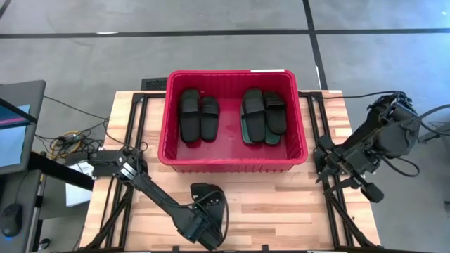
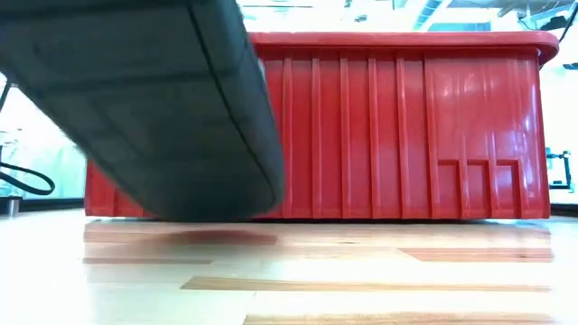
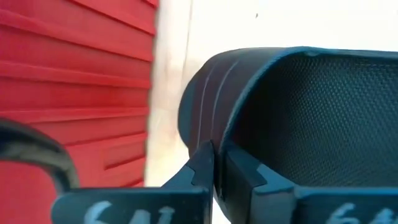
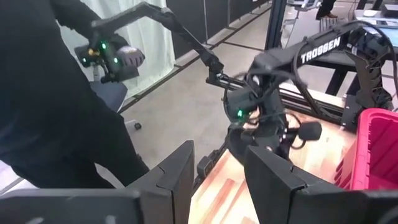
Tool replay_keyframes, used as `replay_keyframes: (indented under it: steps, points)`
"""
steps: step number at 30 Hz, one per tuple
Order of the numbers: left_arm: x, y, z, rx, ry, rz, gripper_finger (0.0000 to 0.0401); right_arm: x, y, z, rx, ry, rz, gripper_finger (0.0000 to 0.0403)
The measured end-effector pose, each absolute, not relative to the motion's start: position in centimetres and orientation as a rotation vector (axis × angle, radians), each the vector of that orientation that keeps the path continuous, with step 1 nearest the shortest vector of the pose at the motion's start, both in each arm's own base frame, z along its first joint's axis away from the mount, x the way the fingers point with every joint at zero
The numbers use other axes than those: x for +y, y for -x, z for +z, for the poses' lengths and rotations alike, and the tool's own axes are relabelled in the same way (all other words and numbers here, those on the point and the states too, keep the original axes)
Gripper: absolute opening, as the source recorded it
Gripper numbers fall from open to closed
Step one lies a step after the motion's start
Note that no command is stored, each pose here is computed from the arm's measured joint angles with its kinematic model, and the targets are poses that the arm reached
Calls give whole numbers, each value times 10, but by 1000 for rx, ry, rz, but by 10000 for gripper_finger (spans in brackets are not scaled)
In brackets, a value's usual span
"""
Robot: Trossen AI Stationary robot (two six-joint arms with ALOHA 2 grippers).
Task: Pick and place slides into bin
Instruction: Put the black slipper into the red organizer bin
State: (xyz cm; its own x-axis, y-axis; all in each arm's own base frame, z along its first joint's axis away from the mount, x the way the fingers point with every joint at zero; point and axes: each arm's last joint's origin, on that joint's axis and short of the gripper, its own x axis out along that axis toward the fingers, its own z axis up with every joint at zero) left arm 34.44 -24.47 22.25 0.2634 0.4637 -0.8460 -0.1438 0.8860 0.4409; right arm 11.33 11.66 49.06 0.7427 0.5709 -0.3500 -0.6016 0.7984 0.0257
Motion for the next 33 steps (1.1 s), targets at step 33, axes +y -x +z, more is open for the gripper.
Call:
replay_keyframes:
  steps: [33]
  points:
    - [-176, -338, 390, 820, -365, 527, 0, 116, -113, 489, 379, 66, 635, 127]
